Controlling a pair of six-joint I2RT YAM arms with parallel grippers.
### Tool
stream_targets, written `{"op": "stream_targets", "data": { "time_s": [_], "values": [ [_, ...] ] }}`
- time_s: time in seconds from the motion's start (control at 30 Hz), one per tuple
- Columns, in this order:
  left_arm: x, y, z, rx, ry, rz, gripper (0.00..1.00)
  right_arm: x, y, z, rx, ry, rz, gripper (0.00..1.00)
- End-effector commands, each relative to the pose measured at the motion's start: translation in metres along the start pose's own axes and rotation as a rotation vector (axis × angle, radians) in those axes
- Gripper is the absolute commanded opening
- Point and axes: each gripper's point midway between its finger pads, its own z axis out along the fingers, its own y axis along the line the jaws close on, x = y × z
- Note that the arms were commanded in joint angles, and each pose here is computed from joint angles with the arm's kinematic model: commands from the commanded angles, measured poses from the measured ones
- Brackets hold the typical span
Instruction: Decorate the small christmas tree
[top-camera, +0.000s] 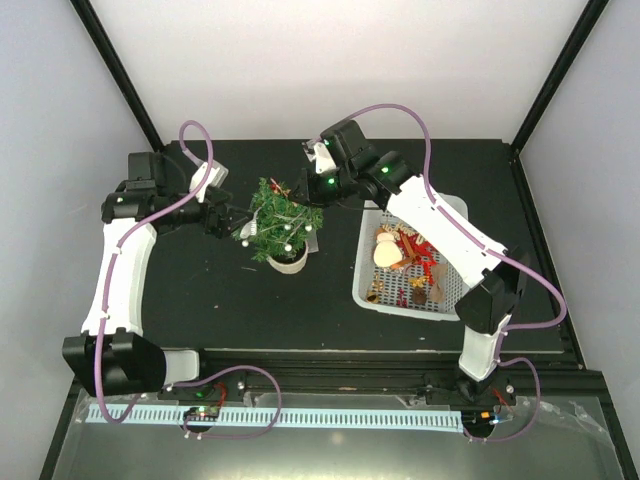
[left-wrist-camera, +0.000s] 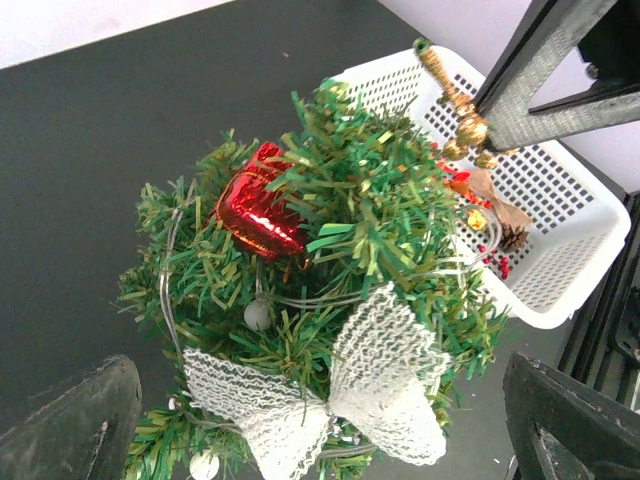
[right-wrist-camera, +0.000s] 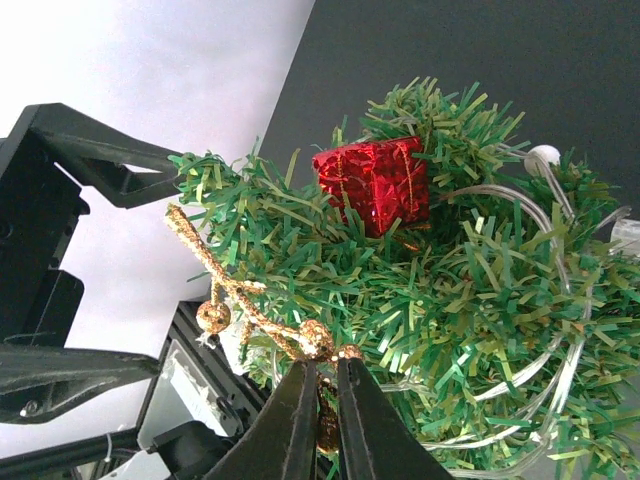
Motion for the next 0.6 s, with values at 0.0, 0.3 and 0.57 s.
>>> {"op": "stream_targets", "data": {
  "time_s": [0.0,0.3,0.57],
  "values": [
    [-0.01,-0.007,-0.01,-0.016,-0.041,0.041,0.99,-0.005,0.013,-0.002,-0.062,0.005,0.049,0.1],
    [-0.01,-0.007,-0.01,-0.013,-0.044,0.039,0.99,-0.001,-0.001,-0.001,-0.06,0.027,0.159,0.12],
    [-0.01,-0.007,-0.01,-0.014,-0.045,0.04,0.99,-0.001,-0.021,0.003,-0.02,0.019,0.208,0.12]
  ]
}}
